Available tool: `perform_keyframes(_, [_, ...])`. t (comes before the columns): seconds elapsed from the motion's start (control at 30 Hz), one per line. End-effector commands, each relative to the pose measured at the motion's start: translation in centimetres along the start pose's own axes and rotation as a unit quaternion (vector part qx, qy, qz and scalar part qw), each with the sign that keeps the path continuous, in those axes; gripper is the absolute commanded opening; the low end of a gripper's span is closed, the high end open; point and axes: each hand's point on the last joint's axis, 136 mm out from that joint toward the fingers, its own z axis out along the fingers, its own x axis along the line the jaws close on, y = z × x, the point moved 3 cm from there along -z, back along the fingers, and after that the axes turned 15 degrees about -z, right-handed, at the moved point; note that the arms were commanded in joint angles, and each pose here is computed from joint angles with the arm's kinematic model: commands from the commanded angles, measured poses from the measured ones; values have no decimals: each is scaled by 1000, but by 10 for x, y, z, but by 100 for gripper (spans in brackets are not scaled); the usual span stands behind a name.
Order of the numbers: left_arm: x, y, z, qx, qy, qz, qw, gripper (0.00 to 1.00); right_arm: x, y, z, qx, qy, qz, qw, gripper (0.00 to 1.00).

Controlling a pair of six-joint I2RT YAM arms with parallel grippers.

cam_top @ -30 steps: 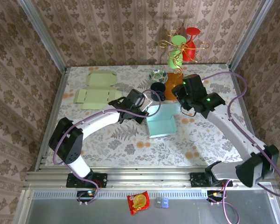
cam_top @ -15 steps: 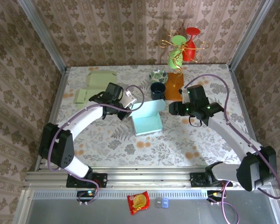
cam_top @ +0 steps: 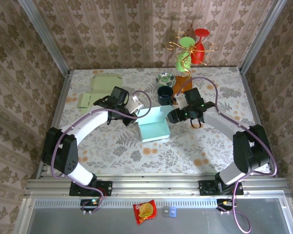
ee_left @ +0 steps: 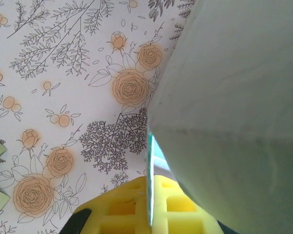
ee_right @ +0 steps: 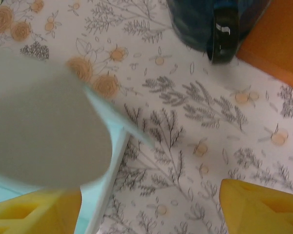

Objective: Fold the paper box

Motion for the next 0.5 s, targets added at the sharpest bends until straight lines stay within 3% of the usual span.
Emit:
perform_keyframes(0.0, [3,-4,5,10,-4,-2,1000,4,-6,27,1,-29,-10,-40,999,74])
perform_keyframes(0.47, [12,3,11,0,6,-26,1000,8,4,39,16,-12,30,-26,999,39])
